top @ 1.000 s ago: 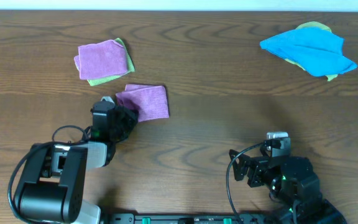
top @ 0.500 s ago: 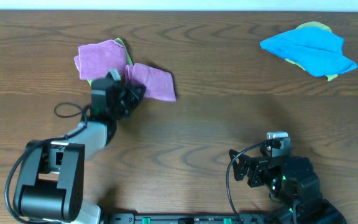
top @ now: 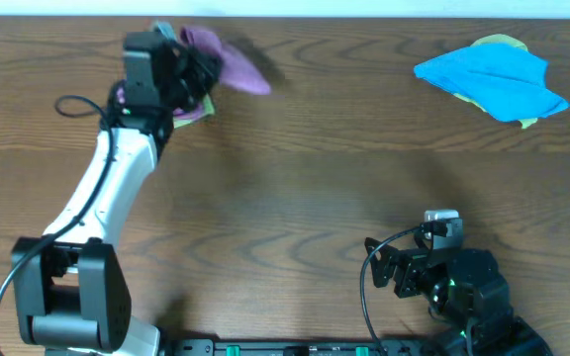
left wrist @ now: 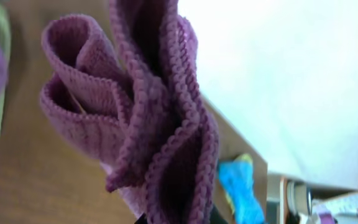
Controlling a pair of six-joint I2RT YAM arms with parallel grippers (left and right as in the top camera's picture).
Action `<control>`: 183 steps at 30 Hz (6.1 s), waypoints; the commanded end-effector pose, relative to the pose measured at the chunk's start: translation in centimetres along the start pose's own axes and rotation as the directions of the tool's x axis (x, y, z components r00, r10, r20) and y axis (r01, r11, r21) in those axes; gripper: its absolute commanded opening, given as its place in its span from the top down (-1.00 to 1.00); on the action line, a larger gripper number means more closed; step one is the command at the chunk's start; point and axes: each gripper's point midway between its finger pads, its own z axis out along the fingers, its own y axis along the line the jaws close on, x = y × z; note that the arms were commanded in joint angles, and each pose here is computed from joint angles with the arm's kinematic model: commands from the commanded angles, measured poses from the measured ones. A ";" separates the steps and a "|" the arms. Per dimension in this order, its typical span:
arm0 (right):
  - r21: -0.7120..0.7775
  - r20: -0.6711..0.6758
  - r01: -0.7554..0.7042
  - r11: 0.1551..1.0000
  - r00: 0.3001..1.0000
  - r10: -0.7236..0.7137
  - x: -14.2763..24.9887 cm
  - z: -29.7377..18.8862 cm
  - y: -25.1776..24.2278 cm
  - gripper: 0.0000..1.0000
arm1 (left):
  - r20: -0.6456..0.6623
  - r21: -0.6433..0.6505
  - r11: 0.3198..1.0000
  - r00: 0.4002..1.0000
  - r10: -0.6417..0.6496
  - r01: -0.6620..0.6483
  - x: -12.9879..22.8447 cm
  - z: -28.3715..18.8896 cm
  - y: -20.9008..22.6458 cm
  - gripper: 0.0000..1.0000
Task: Fold the cloth
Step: 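Lift the purple cloth with the left gripper and carry it to the pink cloth stack, then lower the purple cloth onto the pink-green stack and open the left gripper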
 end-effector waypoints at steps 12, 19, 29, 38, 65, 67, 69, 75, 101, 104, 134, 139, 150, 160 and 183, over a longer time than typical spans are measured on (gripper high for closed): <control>0.015 0.010 -0.023 1.000 1.000 0.023 -0.1 0.0 -0.4 -0.98 | 0.057 -0.014 1.000 0.998 -0.023 0.024 -8.1 3.0 3.5 0.89; 0.015 0.010 -0.023 1.000 1.000 0.023 -0.1 0.0 -0.4 -0.98 | -0.013 -0.046 0.999 1.000 0.007 -0.007 -7.0 4.2 6.0 0.89; 0.016 0.010 -0.023 1.000 1.000 0.023 -0.1 0.0 -0.4 -0.98 | -0.029 -0.061 0.998 0.999 0.024 -0.025 -7.9 3.2 6.9 0.89; 0.016 0.010 -0.023 1.000 1.000 0.023 -0.1 0.0 -0.4 -0.99 | -0.011 -0.018 1.000 1.000 0.016 -0.016 -10.0 1.5 6.6 0.89; 0.015 0.010 -0.023 1.000 1.000 0.023 -0.1 0.0 -0.4 -0.99 | -0.158 -0.061 0.996 0.986 0.049 -0.059 -8.1 -0.6 5.1 0.89; 0.015 0.010 -0.023 1.000 1.000 0.023 -0.1 0.0 -0.4 -0.99 | -0.171 -0.082 0.995 0.984 0.043 -0.057 -7.7 -0.7 5.6 0.88; 0.016 0.010 -0.023 1.000 1.000 0.023 -0.1 0.0 -0.4 -0.98 | -0.176 -0.133 0.990 0.984 0.032 -0.056 -7.4 -0.8 6.7 0.88; 0.015 0.010 -0.023 1.000 1.000 0.023 -0.1 0.0 -0.4 -0.99 | -0.181 -0.329 0.936 0.981 0.065 -0.123 -7.1 -1.9 10.7 0.89; 0.015 0.010 -0.023 1.000 1.000 0.023 -0.1 0.0 -0.4 -0.98 | -0.199 -0.513 0.844 0.978 0.059 -0.155 -6.5 1.0 19.1 0.70; 0.015 0.010 -0.023 1.000 1.000 0.023 -0.1 0.0 -0.4 -0.98 | -0.211 -0.510 0.842 0.975 0.075 -0.175 -6.5 1.0 19.2 0.47; 0.015 0.010 -0.023 1.000 1.000 0.023 -0.1 0.0 -0.4 -0.98 | -0.091 -0.509 0.827 0.970 0.225 -0.239 -10.7 -5.6 12.9 -0.79; 0.015 0.010 -0.023 1.000 1.000 0.023 -0.1 0.0 -0.4 -0.98 | -0.085 -0.441 0.871 0.976 0.202 -0.218 -9.9 -4.4 11.0 -0.79; 0.016 0.010 -0.023 1.000 1.000 0.023 -0.1 0.0 -0.4 -0.99 | -0.086 -0.363 0.909 0.979 0.185 -0.203 -6.9 3.6 10.4 -0.76; 0.015 0.010 -0.023 1.000 1.000 0.023 -0.1 0.0 -0.4 -0.98 | -0.115 -0.386 0.912 0.988 0.101 -0.138 -4.5 8.0 14.3 -0.75; 0.016 0.010 -0.023 1.000 1.000 0.023 -0.1 0.0 -0.4 -0.98 | -0.136 -0.394 0.871 0.956 0.261 -0.294 -6.0 5.6 12.6 -0.91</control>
